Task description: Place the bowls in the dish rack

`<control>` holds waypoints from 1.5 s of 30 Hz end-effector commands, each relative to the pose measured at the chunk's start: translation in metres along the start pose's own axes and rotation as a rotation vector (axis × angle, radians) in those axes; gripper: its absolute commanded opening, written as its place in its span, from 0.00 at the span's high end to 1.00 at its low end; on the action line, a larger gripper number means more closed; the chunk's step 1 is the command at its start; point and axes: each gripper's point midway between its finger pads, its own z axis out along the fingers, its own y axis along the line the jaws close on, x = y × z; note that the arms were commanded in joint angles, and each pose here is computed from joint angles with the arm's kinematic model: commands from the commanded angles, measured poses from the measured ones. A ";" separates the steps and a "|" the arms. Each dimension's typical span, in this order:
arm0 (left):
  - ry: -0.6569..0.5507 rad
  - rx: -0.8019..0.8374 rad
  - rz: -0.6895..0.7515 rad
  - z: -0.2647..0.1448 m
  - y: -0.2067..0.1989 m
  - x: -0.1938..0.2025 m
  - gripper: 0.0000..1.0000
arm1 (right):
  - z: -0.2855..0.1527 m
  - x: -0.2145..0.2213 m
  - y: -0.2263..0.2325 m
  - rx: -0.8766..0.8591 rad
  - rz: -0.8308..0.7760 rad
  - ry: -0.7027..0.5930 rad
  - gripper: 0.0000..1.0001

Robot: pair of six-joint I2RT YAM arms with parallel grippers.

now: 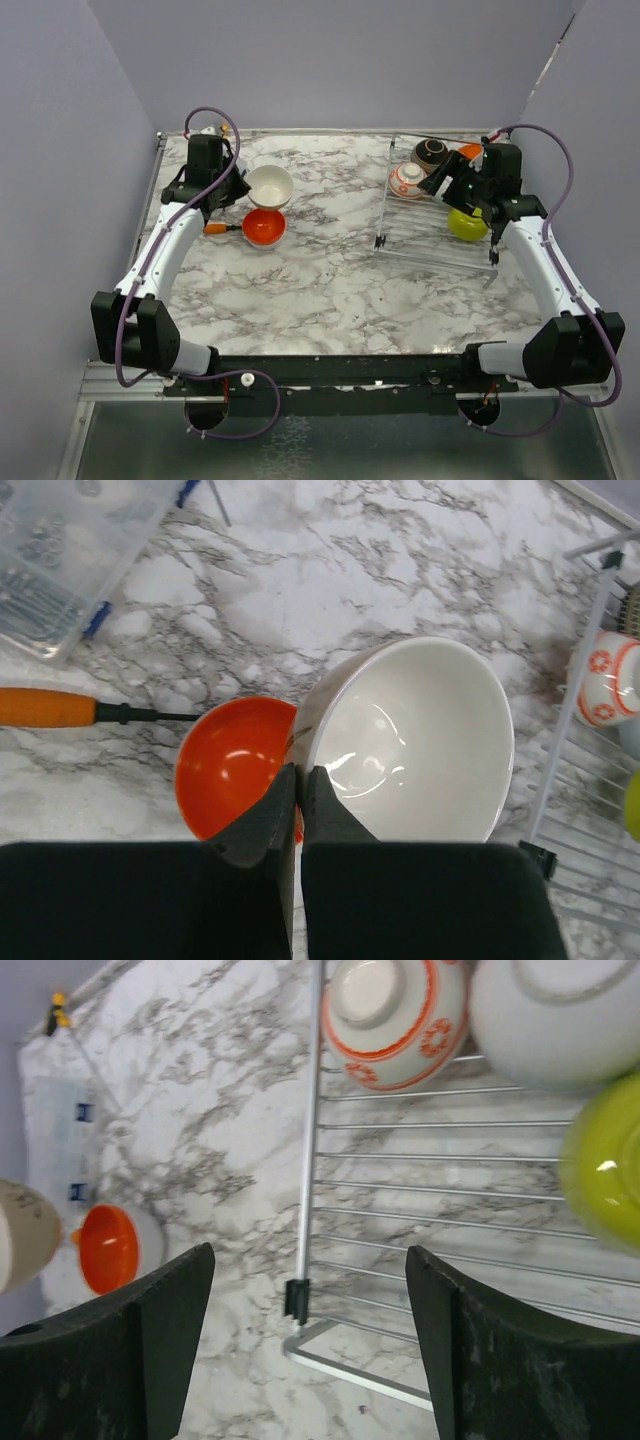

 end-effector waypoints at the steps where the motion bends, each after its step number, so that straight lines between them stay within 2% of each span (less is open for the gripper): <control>1: 0.025 0.331 -0.077 -0.018 -0.072 -0.015 1.00 | -0.004 0.014 0.049 -0.292 0.098 0.065 0.15; 4: 0.104 0.450 -0.130 -0.020 -0.097 -0.006 1.00 | -0.006 0.023 0.077 -0.451 0.188 0.101 0.08; 7: 0.156 0.540 -0.174 -0.023 -0.118 0.000 1.00 | -0.006 0.026 0.097 -0.547 0.259 0.128 0.07; 13: 0.221 0.659 -0.199 -0.028 -0.152 0.007 1.00 | -0.001 0.036 0.137 -0.650 0.272 0.200 0.05; 17: 0.261 0.696 -0.216 -0.026 -0.162 0.010 1.00 | -0.008 0.050 0.170 -0.776 0.272 0.315 0.04; 25: 0.292 0.739 -0.219 -0.027 -0.170 0.014 1.00 | -0.003 0.068 0.194 -0.821 0.264 0.386 0.00; 36: 0.309 0.755 -0.214 -0.033 -0.171 0.020 1.00 | 0.011 0.087 0.206 -0.840 0.283 0.448 0.00; 39: 0.314 0.754 -0.216 -0.033 -0.171 0.022 1.00 | 0.012 0.087 0.209 -0.848 0.278 0.448 0.03; 43: 0.328 0.753 -0.219 -0.032 -0.170 0.026 1.00 | 0.016 0.090 0.213 -0.846 0.280 0.486 0.18; 45: 0.337 0.751 -0.220 -0.032 -0.170 0.030 1.00 | 0.016 0.091 0.214 -0.849 0.277 0.488 0.22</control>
